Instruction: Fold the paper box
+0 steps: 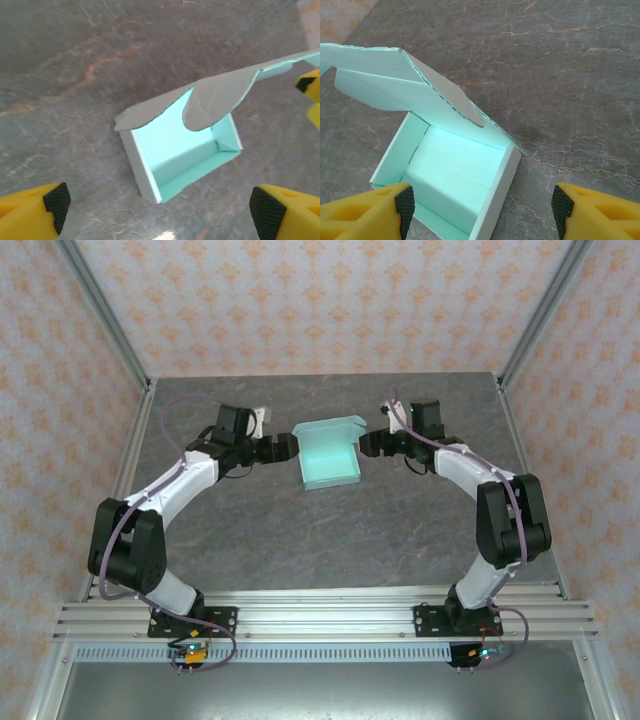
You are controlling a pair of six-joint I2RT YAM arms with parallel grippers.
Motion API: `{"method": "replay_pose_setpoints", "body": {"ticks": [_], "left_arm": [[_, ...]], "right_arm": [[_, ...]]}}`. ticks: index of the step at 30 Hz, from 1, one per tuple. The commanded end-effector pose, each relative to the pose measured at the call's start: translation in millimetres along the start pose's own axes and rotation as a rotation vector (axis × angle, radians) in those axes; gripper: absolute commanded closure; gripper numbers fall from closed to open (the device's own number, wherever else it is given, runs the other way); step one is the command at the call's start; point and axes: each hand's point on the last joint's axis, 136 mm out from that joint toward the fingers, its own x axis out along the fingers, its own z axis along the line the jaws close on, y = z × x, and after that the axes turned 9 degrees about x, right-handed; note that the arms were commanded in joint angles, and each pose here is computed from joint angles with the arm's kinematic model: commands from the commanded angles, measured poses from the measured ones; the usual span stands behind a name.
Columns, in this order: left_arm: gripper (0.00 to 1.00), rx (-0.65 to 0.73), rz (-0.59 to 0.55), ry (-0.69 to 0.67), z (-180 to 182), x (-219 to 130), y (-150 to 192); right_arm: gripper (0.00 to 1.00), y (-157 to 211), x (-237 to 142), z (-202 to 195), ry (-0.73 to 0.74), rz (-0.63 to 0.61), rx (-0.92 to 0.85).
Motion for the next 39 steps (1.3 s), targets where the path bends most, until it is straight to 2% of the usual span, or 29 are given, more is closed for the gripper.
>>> {"method": "replay_pose_setpoints", "body": {"ticks": [1,3,8,10,15,20,23,29,39], "left_arm": [[0.09,0.138,-0.014,-0.129,-4,2,-19],[0.14,0.146,-0.009,-0.120,-9,8,-22],[0.38,0.142,-0.018,-0.151,-6,14,-25],[0.43,0.146,-0.011,-0.149,-7,17,-24],[0.50,0.153,0.020,-0.160,-6,22,-21],[0.57,0.151,0.029,-0.168,-5,23,-22],[0.64,0.138,0.049,-0.172,-6,24,-22],[0.76,0.135,0.082,-0.186,-3,27,-16],[0.75,0.097,0.130,-0.213,3,30,-8]], "right_arm": [[0.26,-8,7,5,-0.033,0.018,-0.030],[0.26,-13,11,2,-0.024,0.020,-0.031],[0.30,-15,21,2,-0.042,0.063,-0.020],[0.32,-16,24,5,-0.052,0.072,-0.021],[0.34,-19,29,9,-0.052,0.086,-0.037],[0.52,-15,34,15,-0.045,0.145,0.001],[0.54,-9,38,17,0.016,0.157,0.036],[0.67,1,38,25,0.096,0.180,0.094],[0.68,5,46,33,0.090,0.133,0.238]]}}
